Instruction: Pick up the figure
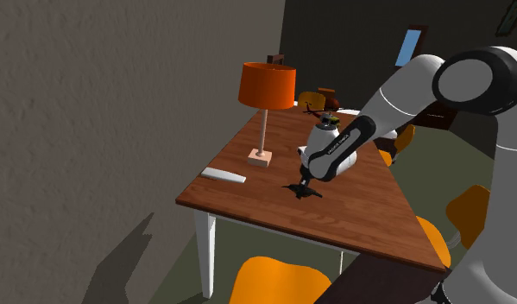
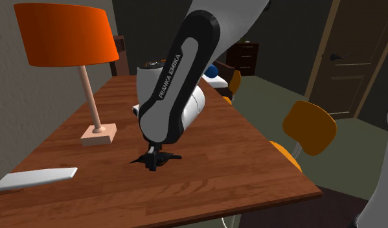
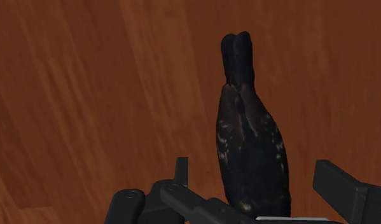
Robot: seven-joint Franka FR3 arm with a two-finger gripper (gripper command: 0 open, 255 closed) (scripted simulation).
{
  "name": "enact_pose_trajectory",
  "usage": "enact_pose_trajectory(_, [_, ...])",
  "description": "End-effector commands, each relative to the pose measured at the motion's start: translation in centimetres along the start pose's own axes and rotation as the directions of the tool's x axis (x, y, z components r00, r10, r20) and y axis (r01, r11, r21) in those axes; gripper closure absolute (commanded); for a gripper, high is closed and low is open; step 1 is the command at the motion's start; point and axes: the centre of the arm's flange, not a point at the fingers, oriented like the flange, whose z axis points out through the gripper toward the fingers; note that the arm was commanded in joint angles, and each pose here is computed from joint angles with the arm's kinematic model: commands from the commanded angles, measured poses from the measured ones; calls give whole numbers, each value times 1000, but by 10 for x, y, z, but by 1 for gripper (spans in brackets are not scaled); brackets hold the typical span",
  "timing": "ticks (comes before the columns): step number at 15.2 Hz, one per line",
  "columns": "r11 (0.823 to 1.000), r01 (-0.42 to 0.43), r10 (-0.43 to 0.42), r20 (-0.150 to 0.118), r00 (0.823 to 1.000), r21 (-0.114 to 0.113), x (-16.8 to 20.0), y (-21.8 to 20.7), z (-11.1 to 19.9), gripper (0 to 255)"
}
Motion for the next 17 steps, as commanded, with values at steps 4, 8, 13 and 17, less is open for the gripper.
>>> enact_pose_trajectory(4, [1000, 0, 0, -1, 1000, 0, 0, -1, 6, 255])
enact_pose_trajectory(8, [1000, 0, 0, -1, 1000, 0, -1, -1, 6, 255])
enact_pose_trajectory(13, [1000, 0, 0, 0, 1000, 0, 1, 0, 1, 255])
enact_pose_trajectory(17, [1000, 0, 0, 0, 1000, 0, 3, 3, -20, 255])
